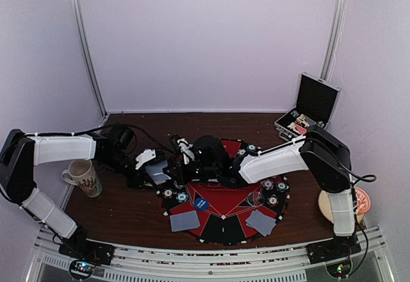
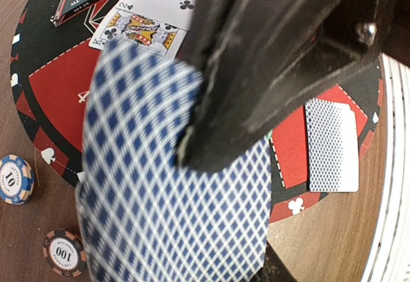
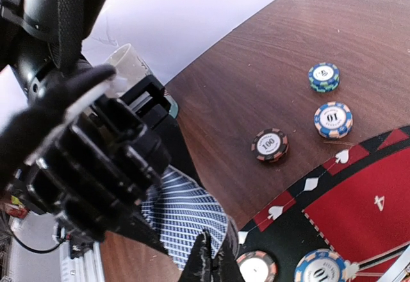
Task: Distribute texas hold em gaming equipment
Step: Pick up the poker card from the face-down deck piles, then flop the poker card in the community card area.
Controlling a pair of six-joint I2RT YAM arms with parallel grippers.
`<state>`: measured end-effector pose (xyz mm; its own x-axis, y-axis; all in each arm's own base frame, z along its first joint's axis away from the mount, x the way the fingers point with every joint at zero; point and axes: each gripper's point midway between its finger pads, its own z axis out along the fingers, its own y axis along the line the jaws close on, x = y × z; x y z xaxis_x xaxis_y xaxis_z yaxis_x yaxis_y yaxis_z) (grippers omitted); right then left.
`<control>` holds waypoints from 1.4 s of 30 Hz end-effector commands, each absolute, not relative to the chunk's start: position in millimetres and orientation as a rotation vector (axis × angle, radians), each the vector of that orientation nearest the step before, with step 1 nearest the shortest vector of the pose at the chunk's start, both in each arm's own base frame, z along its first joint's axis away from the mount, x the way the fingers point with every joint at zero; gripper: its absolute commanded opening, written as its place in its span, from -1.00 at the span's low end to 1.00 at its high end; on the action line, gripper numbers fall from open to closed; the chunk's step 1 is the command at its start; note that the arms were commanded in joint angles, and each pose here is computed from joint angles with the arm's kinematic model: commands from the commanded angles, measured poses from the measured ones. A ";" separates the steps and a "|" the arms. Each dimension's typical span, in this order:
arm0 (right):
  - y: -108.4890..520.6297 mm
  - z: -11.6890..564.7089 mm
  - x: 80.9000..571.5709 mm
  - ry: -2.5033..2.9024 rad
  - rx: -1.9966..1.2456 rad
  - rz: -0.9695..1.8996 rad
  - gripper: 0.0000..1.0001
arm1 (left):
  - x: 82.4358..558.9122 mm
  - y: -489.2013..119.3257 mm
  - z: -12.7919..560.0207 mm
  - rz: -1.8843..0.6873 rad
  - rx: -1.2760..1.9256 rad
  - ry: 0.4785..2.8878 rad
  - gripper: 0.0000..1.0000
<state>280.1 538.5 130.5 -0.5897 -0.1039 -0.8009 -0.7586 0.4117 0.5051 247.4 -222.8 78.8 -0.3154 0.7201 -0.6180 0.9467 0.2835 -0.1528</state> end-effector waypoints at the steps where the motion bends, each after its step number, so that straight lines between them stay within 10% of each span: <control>1: 521.4 144.3 283.0 1.967 -0.712 1.163 -1.00 | 249.9 -230.2 92.9 -0.737 1.503 2.053 -0.30; 12: 490.2 157.9 287.1 1.968 -0.704 1.033 -1.00 | 250.7 -230.3 93.1 -0.735 1.502 2.055 -0.30; 42: 296.2 136.3 346.4 1.879 -0.901 -0.642 -1.00 | 251.1 -230.2 93.9 -0.734 1.497 2.056 -0.30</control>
